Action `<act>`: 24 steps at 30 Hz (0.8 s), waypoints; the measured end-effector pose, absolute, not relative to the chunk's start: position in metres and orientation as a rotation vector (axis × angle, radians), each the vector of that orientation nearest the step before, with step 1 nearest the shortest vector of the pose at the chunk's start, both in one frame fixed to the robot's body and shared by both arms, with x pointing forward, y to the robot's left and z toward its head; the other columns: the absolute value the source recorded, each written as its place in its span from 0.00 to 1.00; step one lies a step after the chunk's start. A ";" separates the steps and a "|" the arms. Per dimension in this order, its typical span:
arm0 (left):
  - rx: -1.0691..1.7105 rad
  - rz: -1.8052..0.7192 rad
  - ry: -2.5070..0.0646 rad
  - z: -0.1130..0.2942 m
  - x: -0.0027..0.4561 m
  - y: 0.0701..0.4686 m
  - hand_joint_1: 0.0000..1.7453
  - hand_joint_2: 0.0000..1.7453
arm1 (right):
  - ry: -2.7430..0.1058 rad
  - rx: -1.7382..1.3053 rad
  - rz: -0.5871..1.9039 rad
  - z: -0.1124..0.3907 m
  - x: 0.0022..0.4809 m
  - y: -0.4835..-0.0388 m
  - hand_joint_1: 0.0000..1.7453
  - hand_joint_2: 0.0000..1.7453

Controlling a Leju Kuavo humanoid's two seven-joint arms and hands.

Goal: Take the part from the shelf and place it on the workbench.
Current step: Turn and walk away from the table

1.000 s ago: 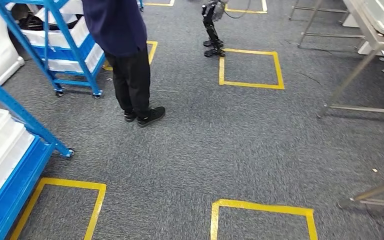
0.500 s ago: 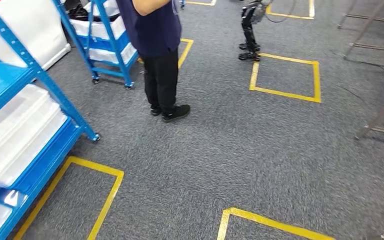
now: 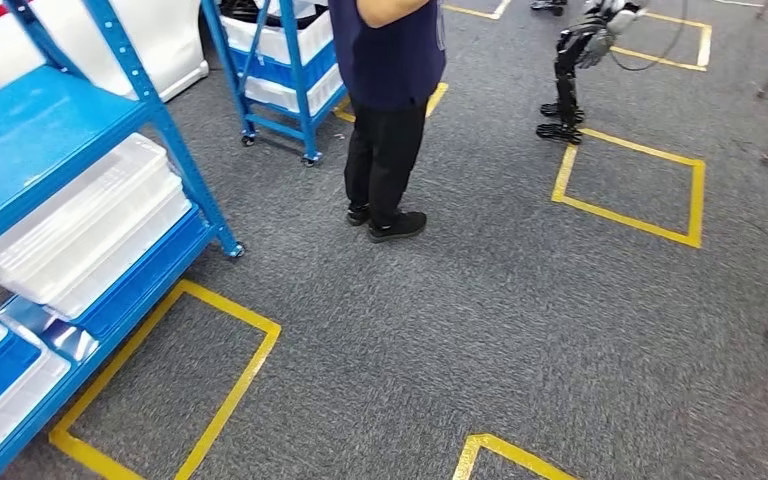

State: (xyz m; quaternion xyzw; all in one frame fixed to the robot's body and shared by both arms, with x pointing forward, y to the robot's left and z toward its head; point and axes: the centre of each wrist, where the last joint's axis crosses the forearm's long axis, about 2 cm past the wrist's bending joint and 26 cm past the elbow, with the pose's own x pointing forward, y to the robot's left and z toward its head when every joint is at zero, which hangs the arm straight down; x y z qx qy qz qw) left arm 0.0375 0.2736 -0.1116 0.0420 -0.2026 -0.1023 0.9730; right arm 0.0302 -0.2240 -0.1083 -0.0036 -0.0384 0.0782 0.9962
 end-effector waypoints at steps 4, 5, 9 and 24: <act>0.084 -0.207 -0.409 -0.112 0.037 0.273 0.00 0.00 | -0.075 -0.009 0.160 -0.108 0.029 -0.225 0.00 0.00; 0.084 -0.208 -0.409 -0.112 0.038 0.273 0.00 0.00 | -0.073 -0.009 0.161 -0.109 0.028 -0.225 0.00 0.00; 0.084 -0.209 -0.408 -0.112 0.037 0.273 0.00 0.00 | -0.075 -0.009 0.164 -0.109 0.029 -0.225 0.00 0.00; 0.082 -0.212 -0.409 -0.112 0.038 0.274 0.00 0.00 | -0.075 -0.009 0.168 -0.108 0.030 -0.225 0.00 0.00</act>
